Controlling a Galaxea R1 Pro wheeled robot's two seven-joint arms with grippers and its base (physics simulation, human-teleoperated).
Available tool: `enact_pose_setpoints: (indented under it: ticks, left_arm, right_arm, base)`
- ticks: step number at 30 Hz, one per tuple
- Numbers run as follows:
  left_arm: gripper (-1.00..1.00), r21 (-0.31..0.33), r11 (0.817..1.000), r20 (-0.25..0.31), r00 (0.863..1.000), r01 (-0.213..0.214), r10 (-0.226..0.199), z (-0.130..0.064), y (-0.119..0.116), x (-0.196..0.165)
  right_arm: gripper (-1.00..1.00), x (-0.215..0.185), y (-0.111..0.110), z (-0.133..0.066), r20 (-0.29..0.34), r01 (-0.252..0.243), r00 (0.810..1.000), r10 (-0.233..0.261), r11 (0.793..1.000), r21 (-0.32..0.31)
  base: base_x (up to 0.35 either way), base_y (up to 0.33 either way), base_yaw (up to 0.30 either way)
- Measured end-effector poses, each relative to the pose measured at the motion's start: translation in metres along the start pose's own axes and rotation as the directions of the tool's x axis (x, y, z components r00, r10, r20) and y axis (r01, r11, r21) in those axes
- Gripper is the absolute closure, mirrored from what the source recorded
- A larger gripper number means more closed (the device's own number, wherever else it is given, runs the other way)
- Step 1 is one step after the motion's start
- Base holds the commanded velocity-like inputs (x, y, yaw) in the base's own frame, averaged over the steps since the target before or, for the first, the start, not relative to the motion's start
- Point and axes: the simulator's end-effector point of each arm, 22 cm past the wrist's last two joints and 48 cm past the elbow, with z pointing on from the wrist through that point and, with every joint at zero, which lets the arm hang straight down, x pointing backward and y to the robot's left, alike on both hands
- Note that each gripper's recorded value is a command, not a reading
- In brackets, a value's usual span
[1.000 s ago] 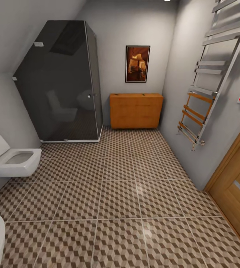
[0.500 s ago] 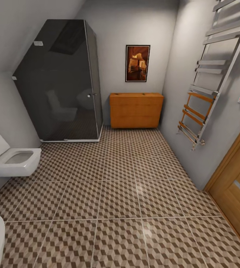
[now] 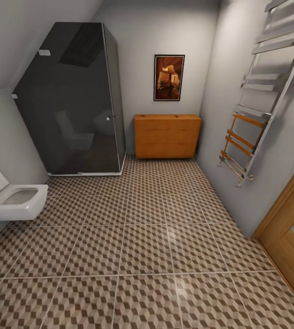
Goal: Take the four mousetraps from the cabinet in the bathroom and place them on the bathroom floor. Make sure all four end up on the same floor surface, and ensure that at least two of them are either under or directly next to the same bathroom sink.
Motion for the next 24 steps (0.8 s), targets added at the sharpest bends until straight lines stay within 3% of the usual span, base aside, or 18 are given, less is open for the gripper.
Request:
enact_pose_setpoints:
  ticks: [24]
  left_arm:
    - [-1.00, 0.004, 1.000, -0.001, 1.000, -0.002, 0.002, 0.0001, -0.0003, 0.0004]
  right_arm:
    - [-1.00, 0.0000, 0.0002, -0.0001, 0.000, 0.001, 1.000, -0.001, 1.000, 0.000]
  base:
    - [0.325, 0.000, -0.009]
